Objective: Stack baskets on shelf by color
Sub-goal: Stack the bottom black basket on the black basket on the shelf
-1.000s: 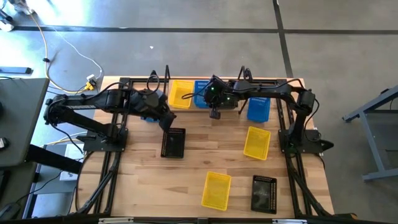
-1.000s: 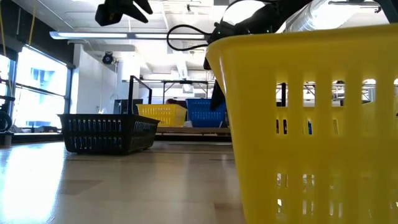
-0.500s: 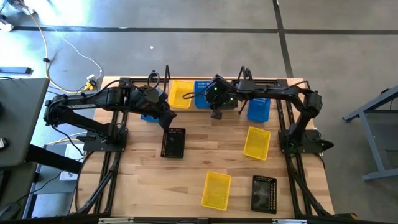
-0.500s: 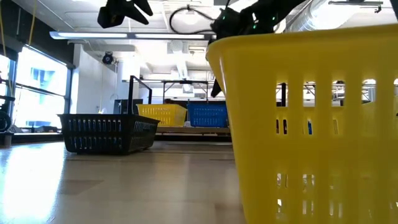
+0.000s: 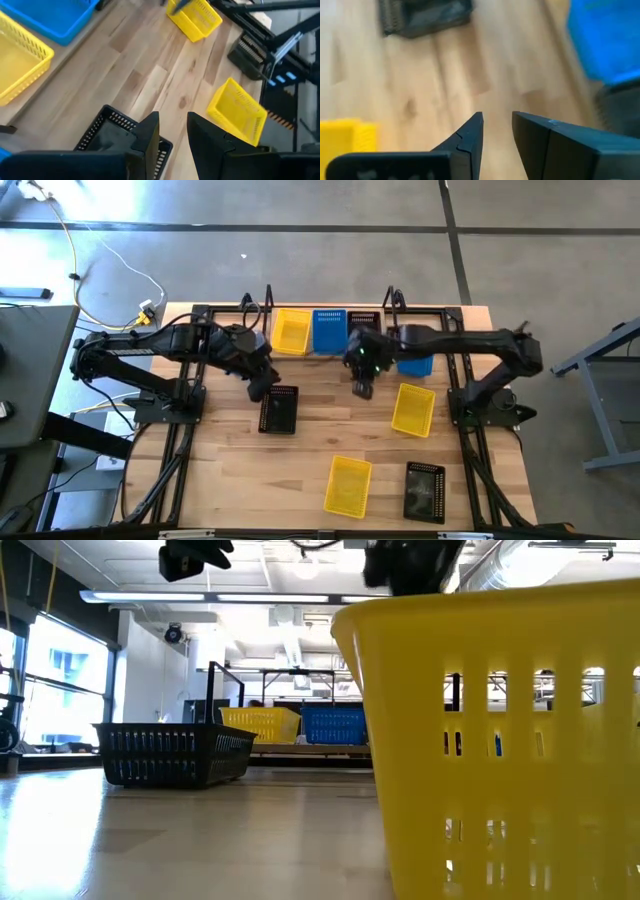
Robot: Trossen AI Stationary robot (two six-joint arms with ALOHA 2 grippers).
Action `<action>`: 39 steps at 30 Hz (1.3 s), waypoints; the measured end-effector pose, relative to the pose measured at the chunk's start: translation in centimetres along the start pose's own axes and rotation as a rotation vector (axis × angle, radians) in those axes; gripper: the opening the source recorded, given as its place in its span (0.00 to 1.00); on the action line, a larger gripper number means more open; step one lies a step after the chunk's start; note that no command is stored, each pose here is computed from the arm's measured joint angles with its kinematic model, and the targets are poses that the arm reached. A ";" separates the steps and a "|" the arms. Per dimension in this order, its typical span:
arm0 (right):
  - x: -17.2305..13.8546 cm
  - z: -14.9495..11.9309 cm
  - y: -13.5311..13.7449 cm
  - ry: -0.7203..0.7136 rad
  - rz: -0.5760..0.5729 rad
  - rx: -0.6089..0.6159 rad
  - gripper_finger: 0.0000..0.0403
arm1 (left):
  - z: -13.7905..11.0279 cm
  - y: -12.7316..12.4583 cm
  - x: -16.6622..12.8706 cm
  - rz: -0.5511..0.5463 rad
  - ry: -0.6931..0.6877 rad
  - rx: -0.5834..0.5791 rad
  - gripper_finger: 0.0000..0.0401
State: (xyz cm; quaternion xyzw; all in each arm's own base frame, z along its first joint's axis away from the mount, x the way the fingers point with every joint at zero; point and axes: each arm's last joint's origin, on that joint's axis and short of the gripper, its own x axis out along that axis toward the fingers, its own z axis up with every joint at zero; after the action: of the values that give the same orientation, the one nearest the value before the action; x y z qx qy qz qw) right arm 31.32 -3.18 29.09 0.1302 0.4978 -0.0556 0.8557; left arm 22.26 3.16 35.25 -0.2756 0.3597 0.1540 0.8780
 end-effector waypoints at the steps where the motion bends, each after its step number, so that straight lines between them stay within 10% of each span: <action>1: -0.3 -0.4 0.9 0.012 0.016 0.012 0.22 | -0.1 -0.1 0.0 0.002 0.007 0.017 0.22; 17: -1.8 -8.9 15.1 0.232 0.167 0.005 0.22 | -0.8 -1.0 0.0 -0.026 0.029 0.186 0.22; 39: -1.3 -21.0 24.6 0.375 0.200 0.009 0.22 | -0.8 -0.9 0.0 -0.013 0.026 0.185 0.28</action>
State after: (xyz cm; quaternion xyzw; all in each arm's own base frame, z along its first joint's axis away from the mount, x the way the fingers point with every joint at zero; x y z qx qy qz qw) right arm 18.63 26.25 24.43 0.1910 0.6328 0.0527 0.7486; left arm 22.28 1.97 35.15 -0.1977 0.3818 0.1109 0.8960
